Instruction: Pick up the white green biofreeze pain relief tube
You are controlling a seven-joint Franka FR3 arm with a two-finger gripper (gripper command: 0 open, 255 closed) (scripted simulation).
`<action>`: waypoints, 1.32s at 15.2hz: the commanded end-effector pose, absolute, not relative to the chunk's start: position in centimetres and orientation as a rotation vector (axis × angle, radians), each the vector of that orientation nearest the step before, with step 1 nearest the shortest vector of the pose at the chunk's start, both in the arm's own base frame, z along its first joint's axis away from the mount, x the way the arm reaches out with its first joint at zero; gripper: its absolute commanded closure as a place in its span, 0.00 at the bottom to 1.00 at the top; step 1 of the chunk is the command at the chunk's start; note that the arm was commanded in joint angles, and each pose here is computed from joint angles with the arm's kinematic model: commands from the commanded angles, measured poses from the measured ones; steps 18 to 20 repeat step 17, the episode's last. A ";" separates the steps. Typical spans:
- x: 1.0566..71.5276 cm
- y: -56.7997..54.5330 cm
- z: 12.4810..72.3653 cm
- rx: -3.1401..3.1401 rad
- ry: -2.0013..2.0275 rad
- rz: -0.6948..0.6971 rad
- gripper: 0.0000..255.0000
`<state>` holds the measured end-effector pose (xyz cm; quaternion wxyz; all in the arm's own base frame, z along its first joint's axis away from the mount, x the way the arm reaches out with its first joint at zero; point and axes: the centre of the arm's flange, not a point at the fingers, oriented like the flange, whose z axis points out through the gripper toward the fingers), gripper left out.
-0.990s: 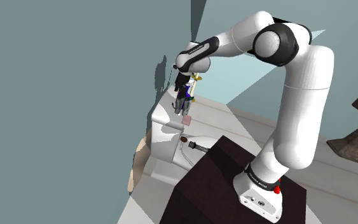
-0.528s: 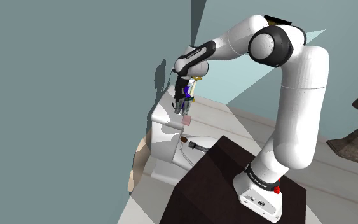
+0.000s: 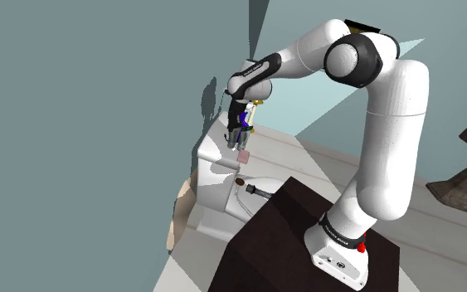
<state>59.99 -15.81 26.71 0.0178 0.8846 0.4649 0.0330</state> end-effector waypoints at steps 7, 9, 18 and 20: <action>60.0 -15.8 30.3 2.749 1.444 0.100 1.00; 60.0 -15.8 31.4 2.749 1.444 0.100 1.00; 60.0 -15.8 34.6 2.749 1.444 0.100 1.00; 60.0 -15.8 34.6 2.749 1.444 0.100 1.00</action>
